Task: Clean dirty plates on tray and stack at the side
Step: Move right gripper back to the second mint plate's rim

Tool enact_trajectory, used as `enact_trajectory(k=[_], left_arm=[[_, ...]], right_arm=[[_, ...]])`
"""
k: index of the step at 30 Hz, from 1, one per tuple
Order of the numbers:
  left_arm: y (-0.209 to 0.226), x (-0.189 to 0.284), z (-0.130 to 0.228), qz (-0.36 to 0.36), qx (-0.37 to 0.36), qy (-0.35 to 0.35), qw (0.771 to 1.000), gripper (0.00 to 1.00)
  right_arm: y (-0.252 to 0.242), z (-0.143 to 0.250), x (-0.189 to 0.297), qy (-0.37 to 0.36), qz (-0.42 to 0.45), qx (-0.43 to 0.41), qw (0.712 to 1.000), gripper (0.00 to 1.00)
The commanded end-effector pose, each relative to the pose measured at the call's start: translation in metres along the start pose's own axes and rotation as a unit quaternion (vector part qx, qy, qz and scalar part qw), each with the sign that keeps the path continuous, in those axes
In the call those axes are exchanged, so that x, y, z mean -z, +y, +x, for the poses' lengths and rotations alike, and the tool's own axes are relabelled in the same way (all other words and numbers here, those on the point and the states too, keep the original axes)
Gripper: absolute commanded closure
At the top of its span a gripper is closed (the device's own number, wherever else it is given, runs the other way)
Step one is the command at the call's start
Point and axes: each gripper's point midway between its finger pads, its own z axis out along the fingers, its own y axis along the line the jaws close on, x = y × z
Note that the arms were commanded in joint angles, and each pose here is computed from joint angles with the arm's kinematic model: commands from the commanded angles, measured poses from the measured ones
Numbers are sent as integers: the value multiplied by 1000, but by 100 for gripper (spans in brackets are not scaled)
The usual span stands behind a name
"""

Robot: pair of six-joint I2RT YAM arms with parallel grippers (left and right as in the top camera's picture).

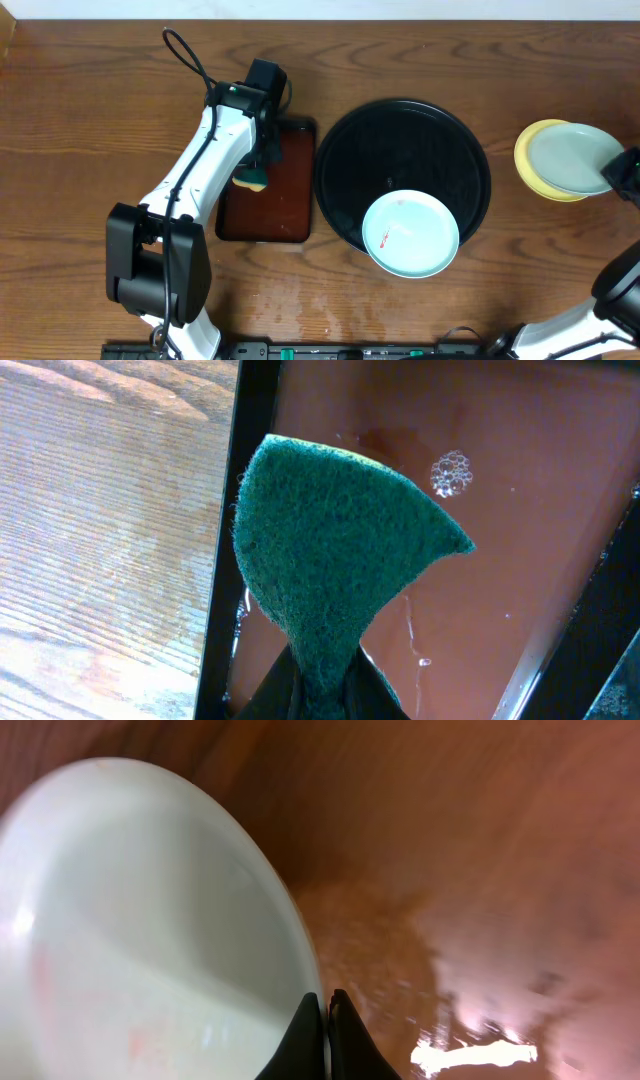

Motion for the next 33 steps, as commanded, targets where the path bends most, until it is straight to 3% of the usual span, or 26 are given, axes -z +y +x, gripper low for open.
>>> enact_trajectory(k=[1, 4, 5, 12, 16, 20, 23, 27, 33], left_arm=[[4, -5, 1, -8, 3, 5, 1000, 92], [4, -5, 1, -8, 3, 6, 1000, 92], [4, -5, 1, -8, 3, 6, 1000, 92], [4, -5, 1, -8, 3, 6, 1000, 92], [4, -5, 1, -8, 3, 6, 1000, 92], [4, -5, 1, -8, 3, 6, 1000, 92], [4, -5, 1, -8, 3, 6, 1000, 92], [4, -5, 1, -8, 3, 6, 1000, 92], [3, -5, 1, -8, 3, 6, 1000, 92]], right_arm=[[29, 0, 0, 7, -73, 26, 997, 92], [30, 1, 4, 10, -77, 25, 997, 60], [32, 1, 7, 12, -80, 20, 997, 59], [65, -5, 88, 16, -134, 36, 990, 58], [93, 60, 152, 92, -156, 100, 978, 60], [111, 127, 179, 159, -153, 165, 961, 63], [123, 176, 185, 202, -151, 231, 940, 72], [120, 234, 169, 246, -105, 299, 916, 71], [95, 282, 134, 286, -54, 320, 902, 67]])
